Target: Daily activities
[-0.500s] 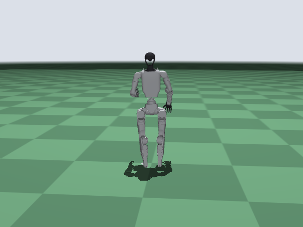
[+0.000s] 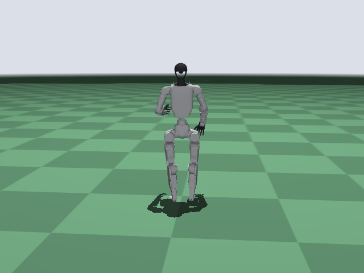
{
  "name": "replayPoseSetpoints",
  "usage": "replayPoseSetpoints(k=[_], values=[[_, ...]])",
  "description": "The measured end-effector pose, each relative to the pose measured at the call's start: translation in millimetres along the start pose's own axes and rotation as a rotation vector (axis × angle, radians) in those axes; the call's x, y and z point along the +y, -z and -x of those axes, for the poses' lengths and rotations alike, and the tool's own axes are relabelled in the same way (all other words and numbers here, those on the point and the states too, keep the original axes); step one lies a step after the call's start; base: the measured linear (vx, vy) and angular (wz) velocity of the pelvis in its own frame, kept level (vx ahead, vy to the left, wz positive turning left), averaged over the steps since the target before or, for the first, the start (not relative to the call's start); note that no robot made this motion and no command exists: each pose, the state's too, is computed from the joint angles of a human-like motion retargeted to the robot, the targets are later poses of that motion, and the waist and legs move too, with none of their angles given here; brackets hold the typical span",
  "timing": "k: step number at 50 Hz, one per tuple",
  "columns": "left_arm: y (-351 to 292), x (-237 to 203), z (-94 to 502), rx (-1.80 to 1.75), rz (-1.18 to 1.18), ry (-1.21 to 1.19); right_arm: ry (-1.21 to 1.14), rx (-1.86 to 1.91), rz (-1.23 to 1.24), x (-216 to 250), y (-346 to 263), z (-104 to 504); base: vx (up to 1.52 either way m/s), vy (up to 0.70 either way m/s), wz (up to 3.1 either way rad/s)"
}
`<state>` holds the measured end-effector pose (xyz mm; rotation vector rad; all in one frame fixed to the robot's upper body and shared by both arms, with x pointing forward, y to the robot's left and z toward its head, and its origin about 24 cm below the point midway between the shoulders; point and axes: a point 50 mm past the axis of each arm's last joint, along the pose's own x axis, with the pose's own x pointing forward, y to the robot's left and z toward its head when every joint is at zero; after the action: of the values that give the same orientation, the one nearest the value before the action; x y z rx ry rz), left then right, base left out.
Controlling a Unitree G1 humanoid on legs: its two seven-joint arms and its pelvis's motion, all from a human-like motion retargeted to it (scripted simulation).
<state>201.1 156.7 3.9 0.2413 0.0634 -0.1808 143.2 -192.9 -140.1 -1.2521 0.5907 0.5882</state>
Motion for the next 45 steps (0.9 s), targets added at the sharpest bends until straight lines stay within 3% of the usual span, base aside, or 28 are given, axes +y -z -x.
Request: replayPoseSetpoints(k=[7, 15, 28, 36, 45], values=[[-15, -5, -6, -0.068, 0.024, 0.019, -0.017, -0.026, 0.026, 2, -5, -1, 0.0, 0.0, 0.0], [-122, -19, -32, -0.546, 0.105, 0.123, -0.044, -0.036, 0.068, 9, -8, 0, 0.0, 0.0, 0.0], [-310, -98, 14, -1.258, 0.363, 0.776, -0.117, -0.046, 0.142, 13, -13, -3, -0.04, 0.01, -0.04], [-344, -147, 50, -1.323, 0.343, 1.149, -0.136, -0.056, 0.167, 13, -8, -1, 0.0, 0.0, 0.0], [-349, -169, 66, -1.312, 0.26, 1.339, -0.217, -0.027, 0.197, 33, 8, 15, 0.0, 0.0, 0.0]])
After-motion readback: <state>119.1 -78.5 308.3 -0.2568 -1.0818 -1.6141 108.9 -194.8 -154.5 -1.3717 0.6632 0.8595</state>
